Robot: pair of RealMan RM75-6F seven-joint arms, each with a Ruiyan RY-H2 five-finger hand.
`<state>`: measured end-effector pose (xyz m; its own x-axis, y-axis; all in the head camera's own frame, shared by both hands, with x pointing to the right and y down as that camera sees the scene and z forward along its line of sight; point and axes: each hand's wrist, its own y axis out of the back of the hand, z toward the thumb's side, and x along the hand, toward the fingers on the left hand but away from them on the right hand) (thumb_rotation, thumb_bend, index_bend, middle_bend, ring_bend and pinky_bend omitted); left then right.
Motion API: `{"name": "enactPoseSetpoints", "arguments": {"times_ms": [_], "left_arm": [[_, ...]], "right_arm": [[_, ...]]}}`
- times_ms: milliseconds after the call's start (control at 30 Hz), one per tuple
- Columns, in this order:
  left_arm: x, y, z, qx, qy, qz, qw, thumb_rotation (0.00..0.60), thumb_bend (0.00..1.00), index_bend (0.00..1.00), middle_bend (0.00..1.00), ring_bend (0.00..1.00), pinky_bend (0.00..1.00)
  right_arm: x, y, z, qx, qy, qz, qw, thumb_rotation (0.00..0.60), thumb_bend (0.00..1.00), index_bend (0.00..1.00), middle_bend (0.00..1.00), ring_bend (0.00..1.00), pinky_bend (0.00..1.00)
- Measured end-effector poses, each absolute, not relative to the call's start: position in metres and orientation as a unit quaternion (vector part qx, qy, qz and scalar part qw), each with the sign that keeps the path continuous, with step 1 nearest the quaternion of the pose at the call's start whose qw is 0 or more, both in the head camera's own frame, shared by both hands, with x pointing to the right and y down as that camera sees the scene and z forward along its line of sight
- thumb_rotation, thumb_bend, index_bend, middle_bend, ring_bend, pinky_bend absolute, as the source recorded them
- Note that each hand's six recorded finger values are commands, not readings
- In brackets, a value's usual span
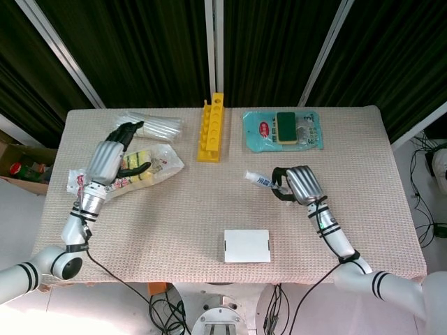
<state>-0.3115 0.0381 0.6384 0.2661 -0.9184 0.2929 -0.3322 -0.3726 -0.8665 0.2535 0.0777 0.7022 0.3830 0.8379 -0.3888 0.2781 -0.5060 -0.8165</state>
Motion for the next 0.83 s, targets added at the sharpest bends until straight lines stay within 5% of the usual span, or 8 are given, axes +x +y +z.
{"name": "enactPoseSetpoints", "arguments": {"times_ms": [33, 100, 133, 167, 533, 833], "left_arm": [[-0.319, 0.039, 0.64, -0.709, 0.432, -0.431, 0.354, 0.0, 0.0, 0.08, 0.14, 0.08, 0.19], [-0.33, 0.042, 0.643, -0.697, 0.418, -0.453, 0.366, 0.0, 0.0, 0.08, 0.14, 0.08, 0.19], [-0.335, 0.044, 0.644, -0.692, 0.411, -0.462, 0.372, 0.0, 0.0, 0.08, 0.14, 0.08, 0.19], [-0.341, 0.046, 0.646, -0.685, 0.401, -0.475, 0.38, 0.0, 0.0, 0.08, 0.14, 0.08, 0.19], [-0.397, 0.086, 0.635, -0.641, 0.369, -0.539, 0.404, 0.0, 0.0, 0.08, 0.14, 0.08, 0.19], [-0.434, 0.135, 0.609, -0.608, 0.382, -0.557, 0.417, 0.0, 0.0, 0.08, 0.14, 0.08, 0.19]], "right_arm": [[0.261, 0.078, 0.701, -0.753, -0.356, 0.433, 0.343, 0.6, 0.38, 0.75, 0.62, 0.46, 0.58], [0.279, 0.08, 0.699, -0.739, -0.325, 0.47, 0.358, 0.6, 0.16, 0.28, 0.19, 0.08, 0.14], [0.287, 0.081, 0.699, -0.732, -0.31, 0.485, 0.364, 0.6, 0.08, 0.1, 0.06, 0.01, 0.03], [0.297, 0.082, 0.697, -0.723, -0.292, 0.504, 0.37, 0.6, 0.04, 0.03, 0.02, 0.0, 0.0], [0.366, 0.11, 0.657, -0.689, -0.297, 0.571, 0.334, 0.6, 0.0, 0.0, 0.0, 0.0, 0.0], [0.463, 0.166, 0.587, -0.57, -0.396, 0.624, 0.359, 0.6, 0.0, 0.0, 0.0, 0.0, 0.0]]}}
